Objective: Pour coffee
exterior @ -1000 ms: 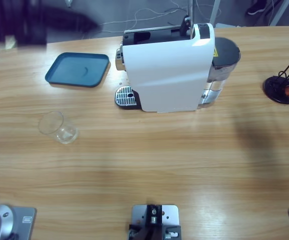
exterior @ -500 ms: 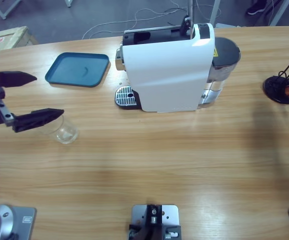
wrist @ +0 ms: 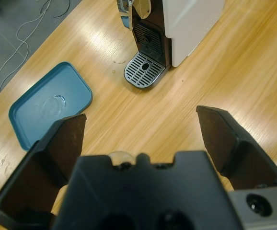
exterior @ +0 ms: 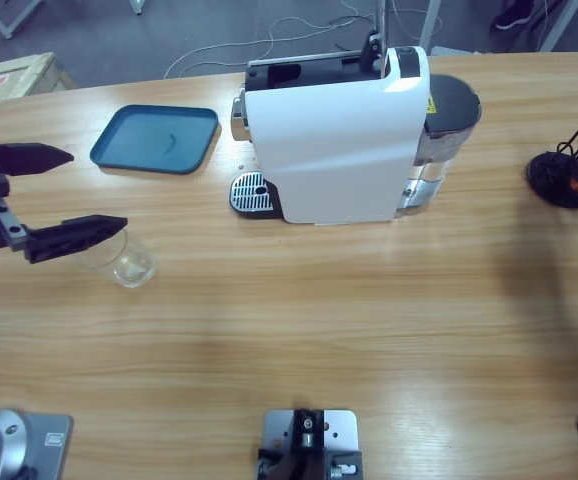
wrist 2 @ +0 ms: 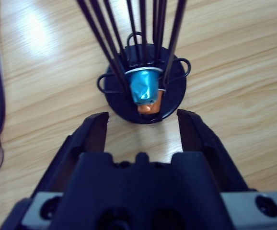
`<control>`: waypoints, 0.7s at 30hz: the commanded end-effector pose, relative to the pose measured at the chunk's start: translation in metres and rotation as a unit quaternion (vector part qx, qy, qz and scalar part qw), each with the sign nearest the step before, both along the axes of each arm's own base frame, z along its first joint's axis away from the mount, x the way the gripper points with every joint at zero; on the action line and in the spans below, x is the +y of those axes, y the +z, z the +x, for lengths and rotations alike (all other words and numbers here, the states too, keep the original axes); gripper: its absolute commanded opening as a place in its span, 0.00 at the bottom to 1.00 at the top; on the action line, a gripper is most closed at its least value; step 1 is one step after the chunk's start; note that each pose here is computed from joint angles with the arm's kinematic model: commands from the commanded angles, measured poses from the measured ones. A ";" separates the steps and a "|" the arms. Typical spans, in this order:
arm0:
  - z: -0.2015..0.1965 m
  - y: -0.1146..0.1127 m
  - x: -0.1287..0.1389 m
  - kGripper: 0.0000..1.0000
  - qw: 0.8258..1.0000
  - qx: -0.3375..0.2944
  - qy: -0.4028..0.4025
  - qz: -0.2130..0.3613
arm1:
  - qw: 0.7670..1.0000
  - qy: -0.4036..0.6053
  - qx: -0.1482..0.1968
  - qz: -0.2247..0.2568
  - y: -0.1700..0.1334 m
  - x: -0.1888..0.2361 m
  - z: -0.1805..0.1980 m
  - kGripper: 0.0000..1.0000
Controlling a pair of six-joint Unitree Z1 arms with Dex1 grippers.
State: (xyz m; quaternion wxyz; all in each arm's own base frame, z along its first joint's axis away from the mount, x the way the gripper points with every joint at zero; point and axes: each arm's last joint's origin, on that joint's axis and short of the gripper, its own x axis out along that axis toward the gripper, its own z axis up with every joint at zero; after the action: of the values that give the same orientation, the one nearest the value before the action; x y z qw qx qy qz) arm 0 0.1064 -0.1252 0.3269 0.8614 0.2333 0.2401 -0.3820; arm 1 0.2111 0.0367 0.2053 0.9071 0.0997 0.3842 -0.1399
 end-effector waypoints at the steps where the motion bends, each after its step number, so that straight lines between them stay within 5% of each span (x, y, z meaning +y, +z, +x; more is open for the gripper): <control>1: 0.000 -0.003 -0.001 1.00 1.000 0.005 -0.001 0.000 | 1.000 -0.005 0.022 -0.007 -0.012 -0.004 0.010 0.55; 4: 0.000 -0.002 -0.002 1.00 1.000 0.005 -0.001 0.000 | 1.000 -0.004 0.026 -0.005 -0.017 -0.004 0.015 0.53; 14: 0.004 -0.003 -0.008 1.00 1.000 0.009 -0.002 0.004 | 1.000 0.005 0.017 -0.002 -0.020 -0.011 0.022 0.19; 21: 0.005 -0.003 -0.009 1.00 1.000 0.008 -0.001 0.004 | 1.000 0.004 0.018 0.000 -0.023 -0.011 0.025 0.17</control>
State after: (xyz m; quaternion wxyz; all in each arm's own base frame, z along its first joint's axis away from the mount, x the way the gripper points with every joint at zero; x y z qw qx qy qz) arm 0 0.1079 -0.1271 0.3265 0.8609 0.2334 0.2422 -0.3817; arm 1 0.2304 0.0282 0.1960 0.9100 0.1007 0.3790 -0.1346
